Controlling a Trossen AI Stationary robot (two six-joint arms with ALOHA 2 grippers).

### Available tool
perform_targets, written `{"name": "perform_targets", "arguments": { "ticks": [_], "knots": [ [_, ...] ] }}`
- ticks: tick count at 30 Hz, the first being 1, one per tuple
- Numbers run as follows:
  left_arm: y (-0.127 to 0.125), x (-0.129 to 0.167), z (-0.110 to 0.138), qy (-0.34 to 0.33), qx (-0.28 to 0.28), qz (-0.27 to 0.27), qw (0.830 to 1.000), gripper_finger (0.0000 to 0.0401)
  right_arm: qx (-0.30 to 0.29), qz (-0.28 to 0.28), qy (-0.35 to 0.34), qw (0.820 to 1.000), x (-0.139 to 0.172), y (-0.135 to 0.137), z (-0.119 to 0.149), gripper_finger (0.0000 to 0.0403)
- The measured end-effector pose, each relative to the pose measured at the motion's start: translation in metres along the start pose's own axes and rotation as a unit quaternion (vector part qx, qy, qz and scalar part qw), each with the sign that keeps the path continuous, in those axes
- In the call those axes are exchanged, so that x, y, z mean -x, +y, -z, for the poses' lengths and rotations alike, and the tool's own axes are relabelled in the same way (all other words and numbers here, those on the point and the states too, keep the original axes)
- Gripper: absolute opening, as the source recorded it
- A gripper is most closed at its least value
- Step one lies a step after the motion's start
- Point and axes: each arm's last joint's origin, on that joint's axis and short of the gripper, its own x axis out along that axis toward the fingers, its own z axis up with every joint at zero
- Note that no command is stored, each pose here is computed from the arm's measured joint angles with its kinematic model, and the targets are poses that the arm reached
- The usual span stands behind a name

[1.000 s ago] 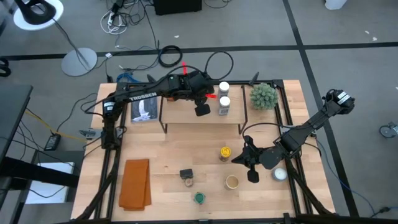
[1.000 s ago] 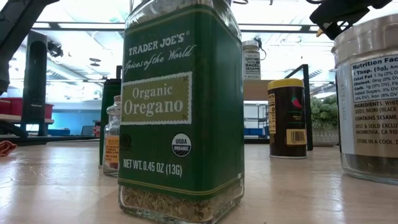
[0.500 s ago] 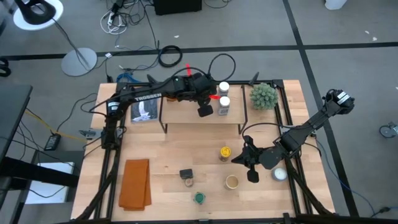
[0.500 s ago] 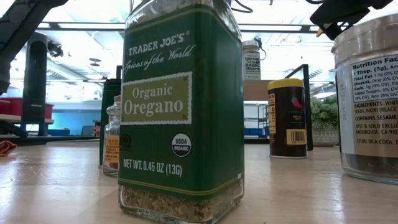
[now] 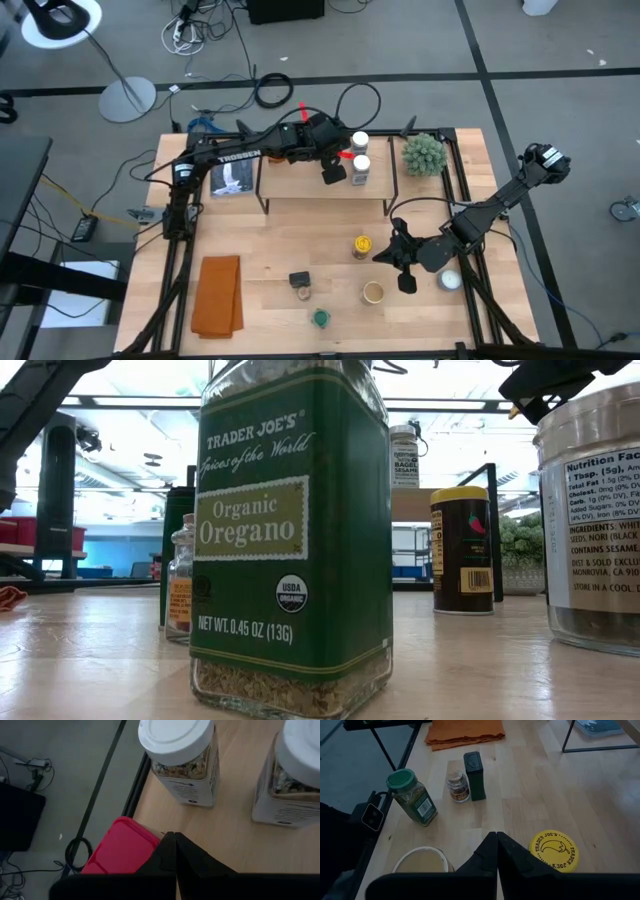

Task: Shelf spices
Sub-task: Put the red seasoning can on the shelf

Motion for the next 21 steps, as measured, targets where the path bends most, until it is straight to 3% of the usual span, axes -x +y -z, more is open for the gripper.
{"name": "perform_targets", "arguments": {
  "ticks": [10,21],
  "knots": [
    [-0.0028,0.0003,0.0050,0.022,-0.007,0.038,0.999,0.0000,0.000,0.000,0.000,1.000,0.0000,0.0000,0.0000,0.0001],
    [0.0060,-0.0023,0.0032,0.013,0.004,0.001,1.000,0.0000,0.000,0.000,0.000,1.000,0.0000,0.0000,0.0000,0.0002]
  ]
}}
